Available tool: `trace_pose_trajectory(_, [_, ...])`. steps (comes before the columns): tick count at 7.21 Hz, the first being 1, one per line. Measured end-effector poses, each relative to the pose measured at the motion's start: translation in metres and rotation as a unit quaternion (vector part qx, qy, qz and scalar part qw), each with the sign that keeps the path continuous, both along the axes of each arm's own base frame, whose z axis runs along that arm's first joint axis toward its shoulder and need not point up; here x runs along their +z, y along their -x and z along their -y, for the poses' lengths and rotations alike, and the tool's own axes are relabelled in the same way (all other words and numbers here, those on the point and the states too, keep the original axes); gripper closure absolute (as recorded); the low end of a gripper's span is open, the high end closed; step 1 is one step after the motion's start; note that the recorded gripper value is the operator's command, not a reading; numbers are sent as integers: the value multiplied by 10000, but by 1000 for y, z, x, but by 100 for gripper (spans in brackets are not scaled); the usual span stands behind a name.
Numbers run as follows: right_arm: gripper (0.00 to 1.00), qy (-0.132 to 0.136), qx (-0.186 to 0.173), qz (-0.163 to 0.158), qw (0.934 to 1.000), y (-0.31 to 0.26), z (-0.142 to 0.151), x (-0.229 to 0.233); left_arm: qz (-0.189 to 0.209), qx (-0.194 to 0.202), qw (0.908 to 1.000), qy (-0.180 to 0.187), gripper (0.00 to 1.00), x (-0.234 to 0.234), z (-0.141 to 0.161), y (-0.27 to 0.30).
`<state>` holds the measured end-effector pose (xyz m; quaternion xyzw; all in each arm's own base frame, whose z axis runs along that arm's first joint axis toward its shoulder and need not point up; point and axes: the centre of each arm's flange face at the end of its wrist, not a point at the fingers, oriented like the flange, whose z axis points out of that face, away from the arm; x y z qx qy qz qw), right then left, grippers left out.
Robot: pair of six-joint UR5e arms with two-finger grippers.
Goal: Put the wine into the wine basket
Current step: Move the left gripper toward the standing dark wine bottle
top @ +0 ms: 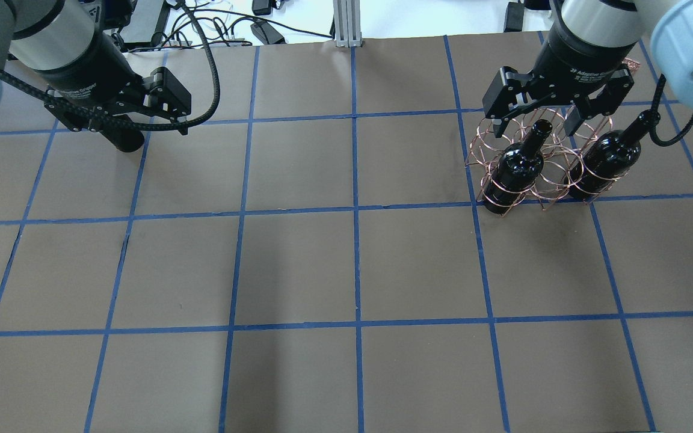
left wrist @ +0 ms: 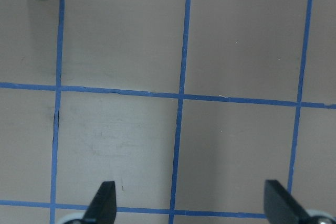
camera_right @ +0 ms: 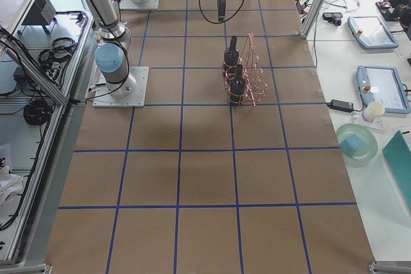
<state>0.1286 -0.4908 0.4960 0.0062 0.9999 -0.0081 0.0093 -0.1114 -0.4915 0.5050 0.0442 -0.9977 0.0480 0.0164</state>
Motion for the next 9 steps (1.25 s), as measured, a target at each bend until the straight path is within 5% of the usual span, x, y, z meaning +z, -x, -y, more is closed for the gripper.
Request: trace_pose_trajectory(9, [0, -36, -6, -41, 10000, 1, -2, -5, -17, 121, 9998, -130, 0, -13, 11, -9])
